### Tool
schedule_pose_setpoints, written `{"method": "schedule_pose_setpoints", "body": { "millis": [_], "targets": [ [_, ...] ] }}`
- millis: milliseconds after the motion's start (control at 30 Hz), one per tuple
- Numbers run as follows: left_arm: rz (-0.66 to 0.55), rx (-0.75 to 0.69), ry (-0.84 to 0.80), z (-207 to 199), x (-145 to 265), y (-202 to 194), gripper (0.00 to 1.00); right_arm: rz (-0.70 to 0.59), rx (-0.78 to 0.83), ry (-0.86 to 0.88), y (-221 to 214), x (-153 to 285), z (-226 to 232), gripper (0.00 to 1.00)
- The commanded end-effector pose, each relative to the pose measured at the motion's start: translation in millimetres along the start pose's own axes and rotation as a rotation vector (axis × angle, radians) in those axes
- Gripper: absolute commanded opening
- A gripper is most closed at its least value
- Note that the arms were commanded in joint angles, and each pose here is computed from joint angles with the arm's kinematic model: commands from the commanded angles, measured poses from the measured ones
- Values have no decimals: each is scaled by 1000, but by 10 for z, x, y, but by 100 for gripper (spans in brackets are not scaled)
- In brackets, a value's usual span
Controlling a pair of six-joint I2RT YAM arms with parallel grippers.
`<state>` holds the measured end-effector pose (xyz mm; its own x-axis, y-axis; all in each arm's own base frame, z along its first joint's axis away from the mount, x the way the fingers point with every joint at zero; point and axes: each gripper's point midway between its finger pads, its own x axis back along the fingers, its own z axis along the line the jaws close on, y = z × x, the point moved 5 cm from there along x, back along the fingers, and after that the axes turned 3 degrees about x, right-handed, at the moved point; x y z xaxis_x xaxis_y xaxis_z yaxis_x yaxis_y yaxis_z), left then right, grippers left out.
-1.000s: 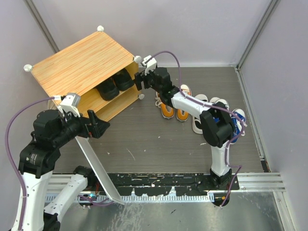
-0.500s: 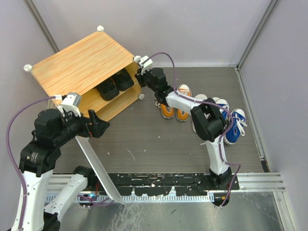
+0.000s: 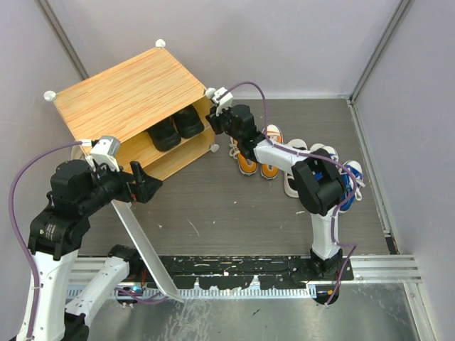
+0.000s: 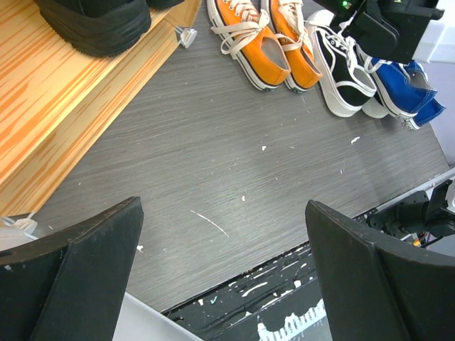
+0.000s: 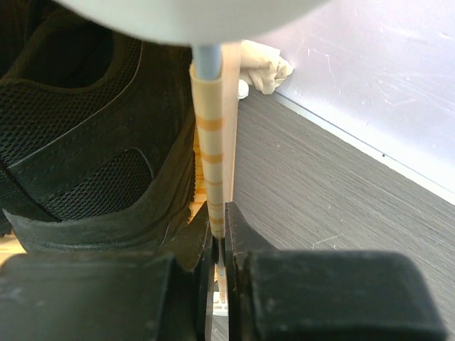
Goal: Place and organize the shoes in the shoe cabinet
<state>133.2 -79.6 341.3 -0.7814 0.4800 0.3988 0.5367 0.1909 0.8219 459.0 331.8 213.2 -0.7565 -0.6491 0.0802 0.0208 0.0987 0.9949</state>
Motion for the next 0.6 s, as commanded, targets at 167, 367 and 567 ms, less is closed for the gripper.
{"method": "schedule_pose_setpoints", "body": {
  "millis": [167, 367, 567],
  "targets": [
    [-71, -3, -66, -144, 67, 184, 98, -115, 4, 105, 763, 436, 96, 1],
    [-78, -2, -82, -173, 79, 203, 98, -51, -36, 78, 601, 605, 99, 21],
    [-71, 3, -93, -183, 65, 197, 98, 9, -58, 42, 533, 807, 85, 61]
  ]
}}
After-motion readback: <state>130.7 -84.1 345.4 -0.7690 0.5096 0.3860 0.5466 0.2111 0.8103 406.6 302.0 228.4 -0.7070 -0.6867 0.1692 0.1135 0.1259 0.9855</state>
